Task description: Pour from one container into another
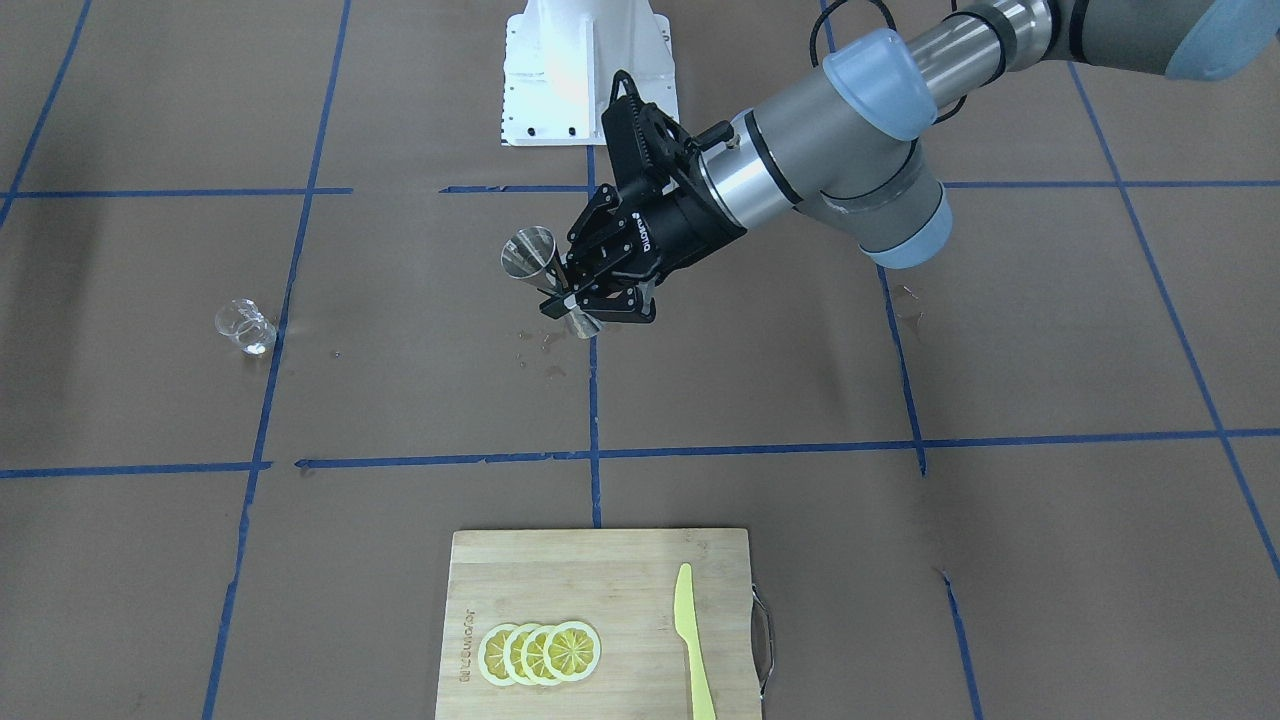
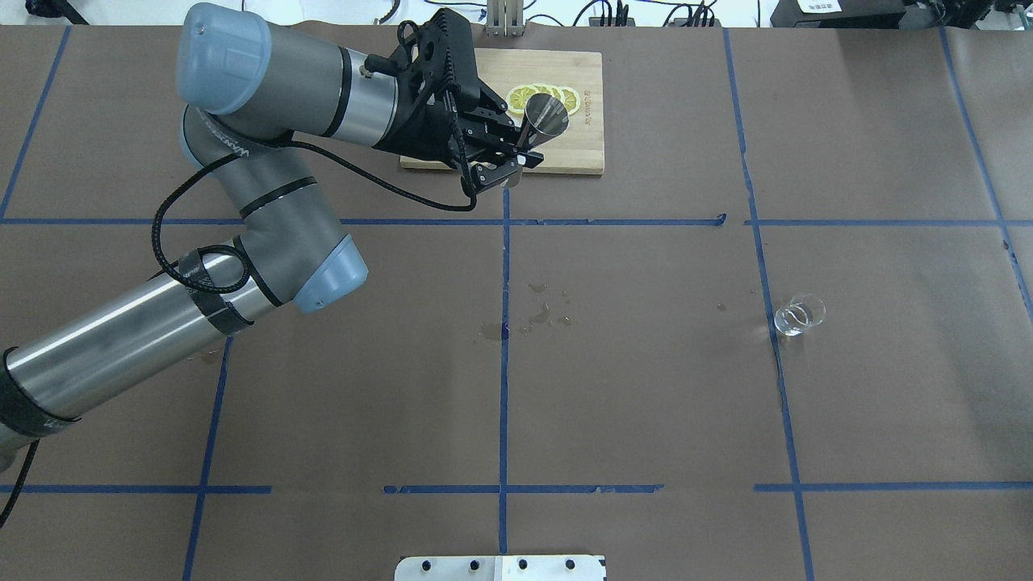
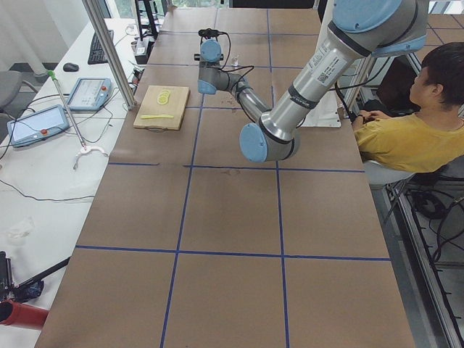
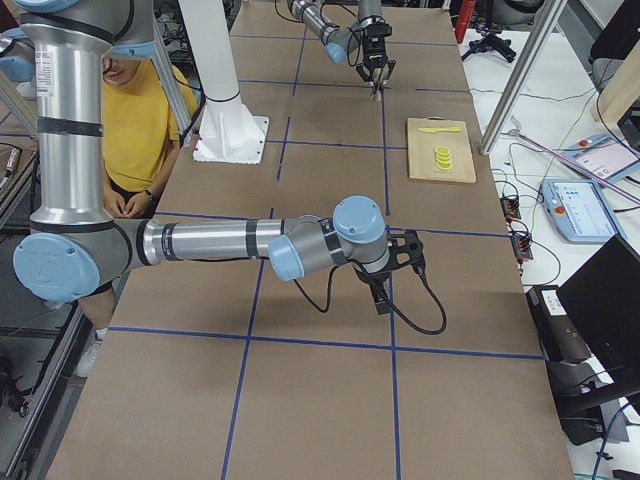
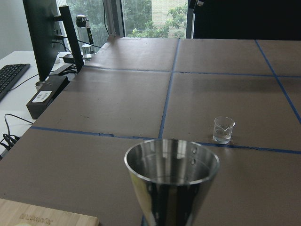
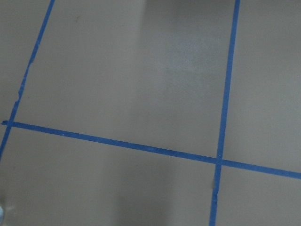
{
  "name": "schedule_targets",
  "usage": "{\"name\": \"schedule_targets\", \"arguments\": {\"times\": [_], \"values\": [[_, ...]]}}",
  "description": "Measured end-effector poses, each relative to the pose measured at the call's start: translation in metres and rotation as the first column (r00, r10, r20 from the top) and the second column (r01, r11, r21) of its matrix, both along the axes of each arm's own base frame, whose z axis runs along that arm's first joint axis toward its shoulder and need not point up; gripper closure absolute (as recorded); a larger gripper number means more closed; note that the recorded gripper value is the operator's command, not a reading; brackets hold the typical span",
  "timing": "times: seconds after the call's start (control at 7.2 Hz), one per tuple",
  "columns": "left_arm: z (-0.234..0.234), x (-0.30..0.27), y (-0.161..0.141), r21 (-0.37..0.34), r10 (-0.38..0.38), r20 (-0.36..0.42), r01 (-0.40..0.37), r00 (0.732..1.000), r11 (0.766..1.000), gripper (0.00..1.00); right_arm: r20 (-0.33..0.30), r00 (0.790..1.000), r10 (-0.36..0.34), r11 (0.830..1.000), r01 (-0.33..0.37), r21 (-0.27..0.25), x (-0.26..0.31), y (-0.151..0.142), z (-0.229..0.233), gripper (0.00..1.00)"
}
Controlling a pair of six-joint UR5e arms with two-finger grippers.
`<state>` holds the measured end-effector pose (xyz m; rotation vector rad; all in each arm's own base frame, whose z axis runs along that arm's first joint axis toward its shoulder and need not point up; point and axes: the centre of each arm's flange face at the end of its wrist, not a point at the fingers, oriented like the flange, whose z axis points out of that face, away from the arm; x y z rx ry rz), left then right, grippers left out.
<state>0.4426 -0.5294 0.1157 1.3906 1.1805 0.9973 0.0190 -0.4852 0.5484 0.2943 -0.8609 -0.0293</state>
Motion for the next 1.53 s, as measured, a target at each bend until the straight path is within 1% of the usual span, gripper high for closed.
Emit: {"name": "schedule_targets", "arguments": {"times": [0.14,0.28,0.42,0.56,0.69,0.83,0.97,1.11,1.25,1.39,1.53], "values": [[0.002,-0.004,-0.004,0.011,-0.008,0.005,0.008,1.0,1.0,1.0,0.035,0.999,0.023,0.999,-0.021,-0.045,-0.033,0.006,-0.034,0.0],[0.003,-0.007,-0.006,0.025,-0.013,0.01,0.013,1.0,1.0,1.0,0.067,0.997,0.033,0.997,-0.028,-0.074,-0.064,0.017,-0.069,0.0],[0.006,-0.008,-0.007,0.033,-0.013,0.013,0.013,1.0,0.999,1.0,0.077,0.996,0.037,0.995,-0.03,-0.095,-0.09,0.031,-0.102,0.01],[0.01,-0.01,-0.008,0.035,-0.013,0.016,0.012,1.0,0.999,1.0,0.064,0.997,0.045,0.992,-0.037,-0.121,-0.114,0.048,-0.133,0.01],[0.012,-0.011,-0.008,0.036,-0.014,0.016,0.013,1.0,0.999,1.0,0.044,0.997,0.07,0.985,-0.062,-0.159,-0.139,0.068,-0.162,0.01],[0.014,-0.012,-0.009,0.032,-0.016,0.017,0.015,1.0,0.999,1.0,0.014,0.994,0.109,0.976,-0.105,-0.19,-0.171,0.085,-0.18,0.0],[0.017,-0.012,-0.01,0.026,-0.019,0.02,0.019,1.0,0.999,1.0,-0.017,0.987,0.159,0.968,-0.159,-0.195,-0.205,0.102,-0.191,0.0],[0.02,-0.013,-0.01,0.022,-0.022,0.023,0.022,0.999,1.0,1.0,-0.034,0.977,0.213,0.96,-0.215,-0.179,-0.234,0.117,-0.197,0.0],[0.022,-0.013,-0.011,0.018,-0.025,0.025,0.025,0.999,1.0,1.0,-0.041,0.961,0.274,0.95,-0.277,-0.148,-0.259,0.13,-0.197,0.0],[0.024,-0.014,-0.012,0.015,-0.028,0.027,0.027,0.999,1.0,1.0,-0.05,0.94,0.337,0.935,-0.34,-0.099,-0.282,0.145,-0.194,0.0],[0.027,-0.014,-0.012,0.012,-0.029,0.03,0.029,0.999,1.0,1.0,-0.062,0.917,0.395,0.917,-0.397,-0.036,-0.302,0.16,-0.189,0.0]]}}
